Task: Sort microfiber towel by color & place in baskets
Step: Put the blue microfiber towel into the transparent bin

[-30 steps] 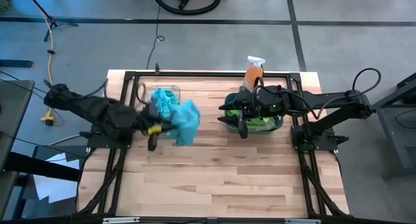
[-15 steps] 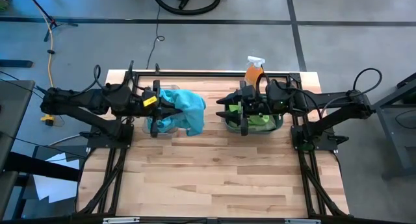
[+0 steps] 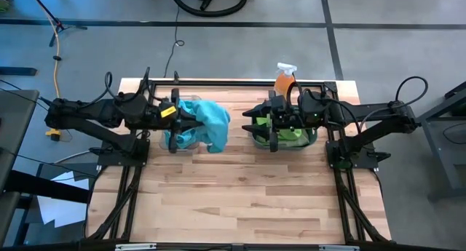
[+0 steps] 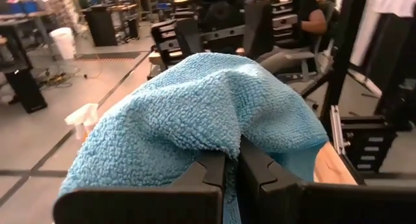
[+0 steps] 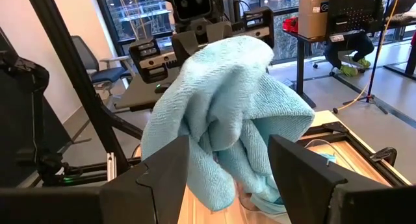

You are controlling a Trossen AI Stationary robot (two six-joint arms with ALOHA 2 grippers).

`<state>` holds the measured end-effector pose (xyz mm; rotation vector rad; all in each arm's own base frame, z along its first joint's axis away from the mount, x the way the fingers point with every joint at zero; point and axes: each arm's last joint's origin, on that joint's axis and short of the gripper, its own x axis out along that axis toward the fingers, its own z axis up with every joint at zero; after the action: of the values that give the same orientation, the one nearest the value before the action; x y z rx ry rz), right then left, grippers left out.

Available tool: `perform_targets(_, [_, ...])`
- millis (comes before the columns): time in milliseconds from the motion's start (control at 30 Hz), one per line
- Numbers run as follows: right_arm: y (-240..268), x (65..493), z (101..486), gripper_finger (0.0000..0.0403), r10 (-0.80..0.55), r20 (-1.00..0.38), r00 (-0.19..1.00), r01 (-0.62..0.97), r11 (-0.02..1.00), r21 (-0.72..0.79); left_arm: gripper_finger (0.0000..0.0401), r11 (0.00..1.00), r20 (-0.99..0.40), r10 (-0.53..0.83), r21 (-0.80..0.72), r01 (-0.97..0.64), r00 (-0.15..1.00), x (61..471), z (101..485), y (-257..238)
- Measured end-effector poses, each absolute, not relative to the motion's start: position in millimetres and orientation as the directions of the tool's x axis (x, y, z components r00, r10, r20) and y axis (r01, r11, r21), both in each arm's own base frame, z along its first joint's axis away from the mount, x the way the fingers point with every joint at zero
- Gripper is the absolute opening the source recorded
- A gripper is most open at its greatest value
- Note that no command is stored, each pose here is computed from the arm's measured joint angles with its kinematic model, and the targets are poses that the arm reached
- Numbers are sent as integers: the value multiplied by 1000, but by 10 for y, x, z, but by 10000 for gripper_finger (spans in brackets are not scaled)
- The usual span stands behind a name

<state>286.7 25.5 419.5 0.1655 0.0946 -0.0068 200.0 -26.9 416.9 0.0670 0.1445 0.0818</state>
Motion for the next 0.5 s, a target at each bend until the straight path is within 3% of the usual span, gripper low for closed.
perform_targets(333, [255,2867,4195,209,1,-95,995,15,986,164,0,993,-181,76,107,-57,980,1729,4187,-192])
perform_targets(500, [255,2867,4195,209,1,-95,996,15,986,164,0,990,-129,100,108,-86,987,1531,3975,-122])
